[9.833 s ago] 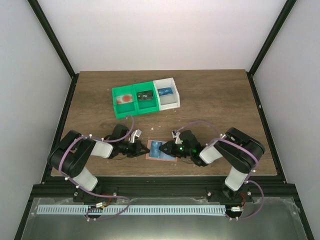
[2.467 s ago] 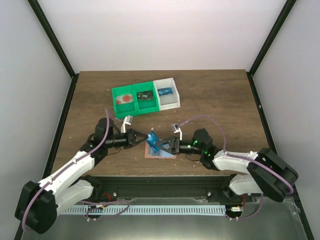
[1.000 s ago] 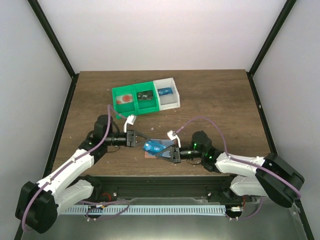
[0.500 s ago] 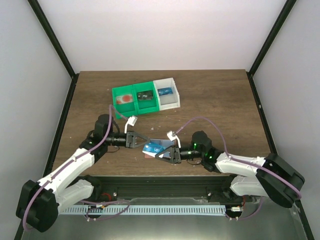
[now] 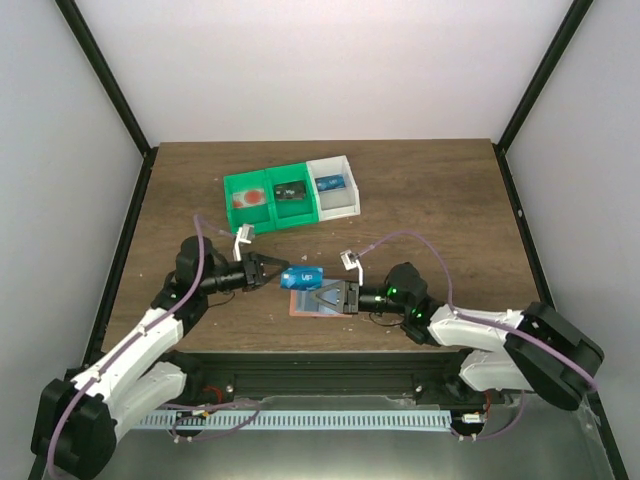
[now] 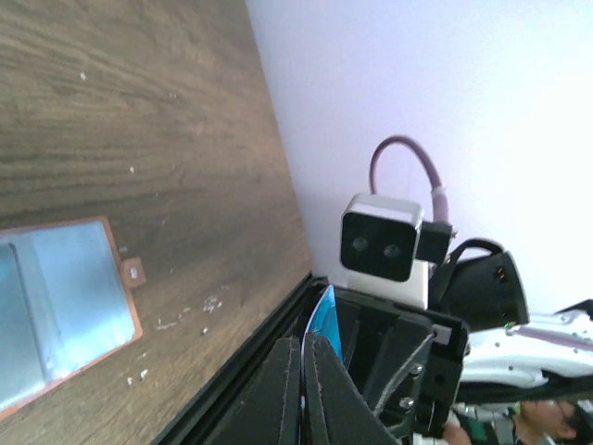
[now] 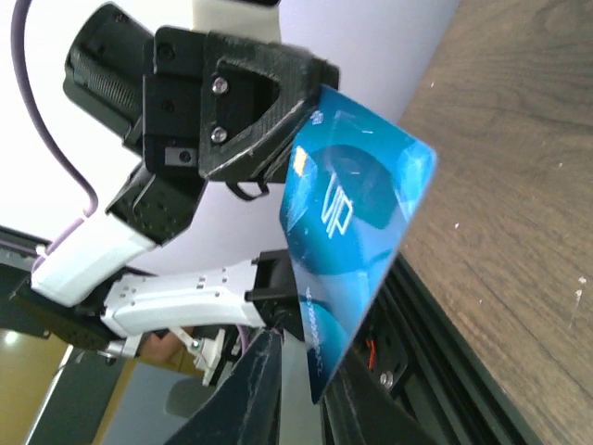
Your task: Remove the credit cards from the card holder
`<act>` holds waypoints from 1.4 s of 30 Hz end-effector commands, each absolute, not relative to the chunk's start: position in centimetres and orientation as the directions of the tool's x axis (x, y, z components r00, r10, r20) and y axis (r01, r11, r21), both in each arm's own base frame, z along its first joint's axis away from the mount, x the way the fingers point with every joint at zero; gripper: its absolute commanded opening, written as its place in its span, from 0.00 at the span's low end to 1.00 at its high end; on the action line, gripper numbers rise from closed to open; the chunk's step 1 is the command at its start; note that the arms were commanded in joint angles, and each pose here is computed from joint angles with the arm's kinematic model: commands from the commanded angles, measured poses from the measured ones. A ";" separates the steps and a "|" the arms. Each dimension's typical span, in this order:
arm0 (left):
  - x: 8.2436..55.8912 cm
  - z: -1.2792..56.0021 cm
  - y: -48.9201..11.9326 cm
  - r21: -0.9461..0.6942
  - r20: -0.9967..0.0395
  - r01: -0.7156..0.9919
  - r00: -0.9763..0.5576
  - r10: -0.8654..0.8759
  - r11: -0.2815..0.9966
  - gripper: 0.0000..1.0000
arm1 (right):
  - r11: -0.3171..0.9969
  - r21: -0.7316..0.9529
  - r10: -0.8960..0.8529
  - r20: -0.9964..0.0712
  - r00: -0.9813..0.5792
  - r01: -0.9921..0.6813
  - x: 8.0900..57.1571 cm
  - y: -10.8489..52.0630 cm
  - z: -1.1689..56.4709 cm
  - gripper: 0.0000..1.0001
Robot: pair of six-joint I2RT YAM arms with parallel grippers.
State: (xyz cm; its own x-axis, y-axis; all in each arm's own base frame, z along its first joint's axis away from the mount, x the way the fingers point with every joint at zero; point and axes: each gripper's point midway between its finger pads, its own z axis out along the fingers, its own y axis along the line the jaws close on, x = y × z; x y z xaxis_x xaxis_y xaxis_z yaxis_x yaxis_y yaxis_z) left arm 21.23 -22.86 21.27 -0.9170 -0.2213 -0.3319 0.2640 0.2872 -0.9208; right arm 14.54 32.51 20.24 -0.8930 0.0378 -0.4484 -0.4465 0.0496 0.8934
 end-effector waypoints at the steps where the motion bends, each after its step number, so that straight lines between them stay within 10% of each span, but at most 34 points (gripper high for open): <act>1: 23.0 22.7 -21.7 -0.930 -0.342 0.253 -0.862 -0.374 0.267 0.00 | -0.044 0.909 0.154 -0.404 -0.902 -0.415 15.7 32.4 22.7 0.10; 12: 22.6 23.1 -21.5 -0.935 -0.337 0.258 -0.860 -0.383 0.244 0.00 | -0.030 0.925 0.244 -0.360 -0.901 -0.378 16.9 31.7 22.3 0.01; 17: 22.5 23.7 -21.5 -0.939 -0.333 0.263 -0.857 -0.393 0.223 0.00 | 0.005 0.930 0.279 -0.355 -0.892 -0.368 17.4 31.2 22.4 0.22; 42: 21.9 23.0 -21.1 -0.960 -0.275 0.224 -0.863 -0.423 0.168 0.00 | 0.074 0.938 0.345 -0.342 -0.874 -0.338 19.7 31.7 22.7 0.18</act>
